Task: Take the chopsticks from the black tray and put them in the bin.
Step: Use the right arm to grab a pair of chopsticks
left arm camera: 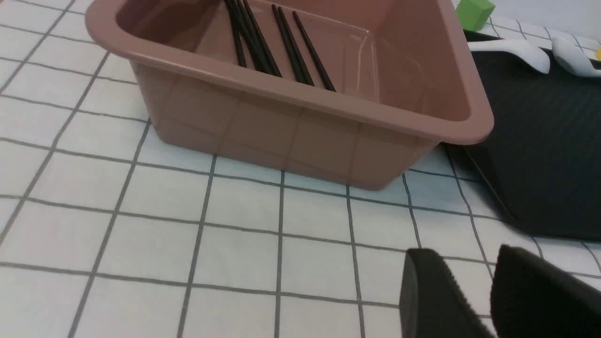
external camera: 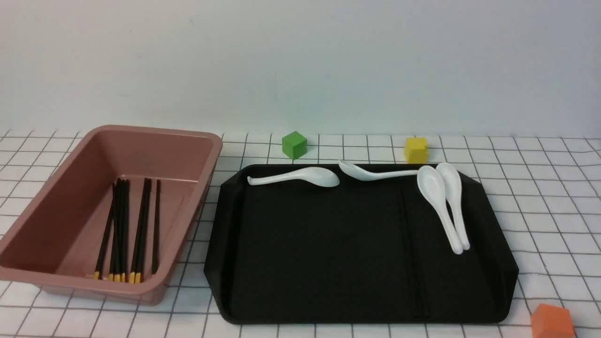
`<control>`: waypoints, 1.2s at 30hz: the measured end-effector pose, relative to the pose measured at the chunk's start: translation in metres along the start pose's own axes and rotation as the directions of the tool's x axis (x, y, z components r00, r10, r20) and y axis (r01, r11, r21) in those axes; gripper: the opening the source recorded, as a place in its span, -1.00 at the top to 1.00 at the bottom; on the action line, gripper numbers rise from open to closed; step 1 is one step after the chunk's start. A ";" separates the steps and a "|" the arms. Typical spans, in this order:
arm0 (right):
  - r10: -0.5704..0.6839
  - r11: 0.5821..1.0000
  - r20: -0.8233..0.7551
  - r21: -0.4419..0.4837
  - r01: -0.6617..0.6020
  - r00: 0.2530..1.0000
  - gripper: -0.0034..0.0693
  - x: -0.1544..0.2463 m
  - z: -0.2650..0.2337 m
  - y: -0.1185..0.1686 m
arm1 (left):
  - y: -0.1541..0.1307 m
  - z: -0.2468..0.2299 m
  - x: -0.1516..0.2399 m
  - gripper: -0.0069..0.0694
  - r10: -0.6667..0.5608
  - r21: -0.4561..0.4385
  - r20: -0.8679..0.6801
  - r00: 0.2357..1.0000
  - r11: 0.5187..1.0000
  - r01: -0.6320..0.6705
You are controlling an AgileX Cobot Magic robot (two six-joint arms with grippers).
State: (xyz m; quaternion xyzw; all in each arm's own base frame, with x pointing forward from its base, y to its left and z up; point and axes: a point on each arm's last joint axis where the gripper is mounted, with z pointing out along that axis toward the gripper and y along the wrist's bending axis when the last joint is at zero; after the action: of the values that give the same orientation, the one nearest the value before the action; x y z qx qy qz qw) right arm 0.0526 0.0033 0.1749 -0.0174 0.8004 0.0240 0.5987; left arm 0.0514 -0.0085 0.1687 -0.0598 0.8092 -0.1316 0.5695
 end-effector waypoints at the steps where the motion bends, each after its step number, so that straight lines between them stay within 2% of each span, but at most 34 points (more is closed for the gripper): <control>1: 0.000 1.000 0.000 0.000 0.000 1.000 0.52 0.000 0.000 0.000 | 0.000 0.000 0.000 0.25 0.000 0.000 0.000 1.000 1.000 0.000; 36: 0.000 1.000 0.000 0.000 0.000 1.000 0.43 0.000 0.000 0.000 | 0.000 0.000 0.000 0.20 0.000 0.000 0.000 1.000 1.000 0.000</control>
State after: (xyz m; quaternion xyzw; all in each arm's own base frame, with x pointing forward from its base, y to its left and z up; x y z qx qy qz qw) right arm 0.0526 0.0034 0.1749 -0.0174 0.8004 0.0242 0.5987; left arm 0.0514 -0.0085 0.1687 -0.0598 0.8092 -0.1316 0.5695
